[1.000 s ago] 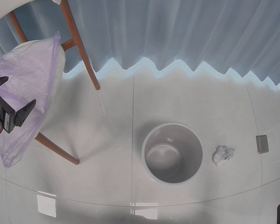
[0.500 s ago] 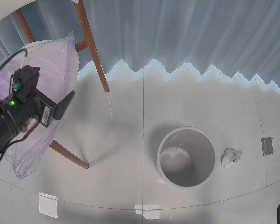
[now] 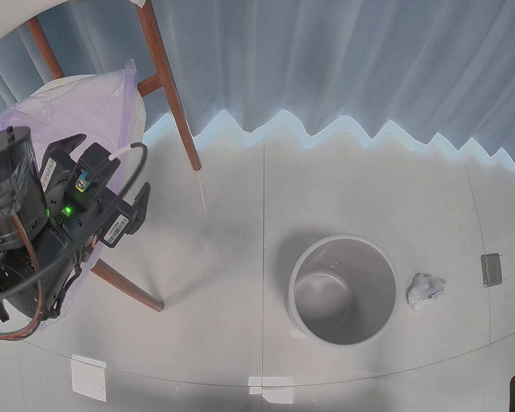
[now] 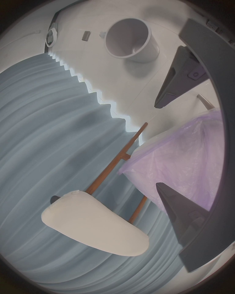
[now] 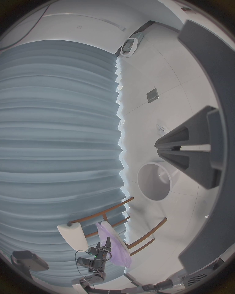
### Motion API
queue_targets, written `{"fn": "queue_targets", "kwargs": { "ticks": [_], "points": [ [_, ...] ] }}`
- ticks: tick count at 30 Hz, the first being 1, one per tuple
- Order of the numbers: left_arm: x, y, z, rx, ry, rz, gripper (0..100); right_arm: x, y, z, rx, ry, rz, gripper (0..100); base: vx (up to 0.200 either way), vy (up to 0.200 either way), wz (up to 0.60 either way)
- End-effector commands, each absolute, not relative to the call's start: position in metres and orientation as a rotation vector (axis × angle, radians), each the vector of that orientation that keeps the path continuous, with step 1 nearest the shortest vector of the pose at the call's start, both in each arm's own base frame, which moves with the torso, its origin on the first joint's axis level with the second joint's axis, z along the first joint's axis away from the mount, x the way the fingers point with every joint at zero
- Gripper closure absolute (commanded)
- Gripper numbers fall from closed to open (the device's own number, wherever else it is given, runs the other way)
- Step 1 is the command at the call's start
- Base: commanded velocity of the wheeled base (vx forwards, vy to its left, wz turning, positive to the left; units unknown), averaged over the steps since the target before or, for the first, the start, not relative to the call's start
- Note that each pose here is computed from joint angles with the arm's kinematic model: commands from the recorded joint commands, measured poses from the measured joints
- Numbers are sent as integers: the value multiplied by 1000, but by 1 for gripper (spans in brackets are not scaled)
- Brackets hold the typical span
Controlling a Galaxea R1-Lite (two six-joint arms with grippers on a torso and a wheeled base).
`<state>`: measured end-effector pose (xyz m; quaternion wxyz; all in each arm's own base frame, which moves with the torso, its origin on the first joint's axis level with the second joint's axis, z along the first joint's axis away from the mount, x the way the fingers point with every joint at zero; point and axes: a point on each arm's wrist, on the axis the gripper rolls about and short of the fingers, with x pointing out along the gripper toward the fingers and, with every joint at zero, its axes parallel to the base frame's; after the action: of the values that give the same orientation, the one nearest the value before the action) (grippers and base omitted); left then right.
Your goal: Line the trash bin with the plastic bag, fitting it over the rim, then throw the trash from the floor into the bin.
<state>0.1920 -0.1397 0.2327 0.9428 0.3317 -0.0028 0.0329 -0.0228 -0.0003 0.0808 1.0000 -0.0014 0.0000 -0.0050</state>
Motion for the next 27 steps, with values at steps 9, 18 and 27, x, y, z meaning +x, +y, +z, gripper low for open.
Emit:
{"fn": "queue_targets", "kwargs": {
  "ticks": [9,18,27],
  "points": [
    [197,-142,205,731,73,110,0,-23,0,75,-3,0,-9,100,0,0,0],
    [203,-141,196,752,101,117,0,-23,0,75,-3,0,-9,100,0,0,0],
    [215,-144,186,749,106,137,0,-23,0,75,-3,0,-9,100,0,0,0]
  ]
}}
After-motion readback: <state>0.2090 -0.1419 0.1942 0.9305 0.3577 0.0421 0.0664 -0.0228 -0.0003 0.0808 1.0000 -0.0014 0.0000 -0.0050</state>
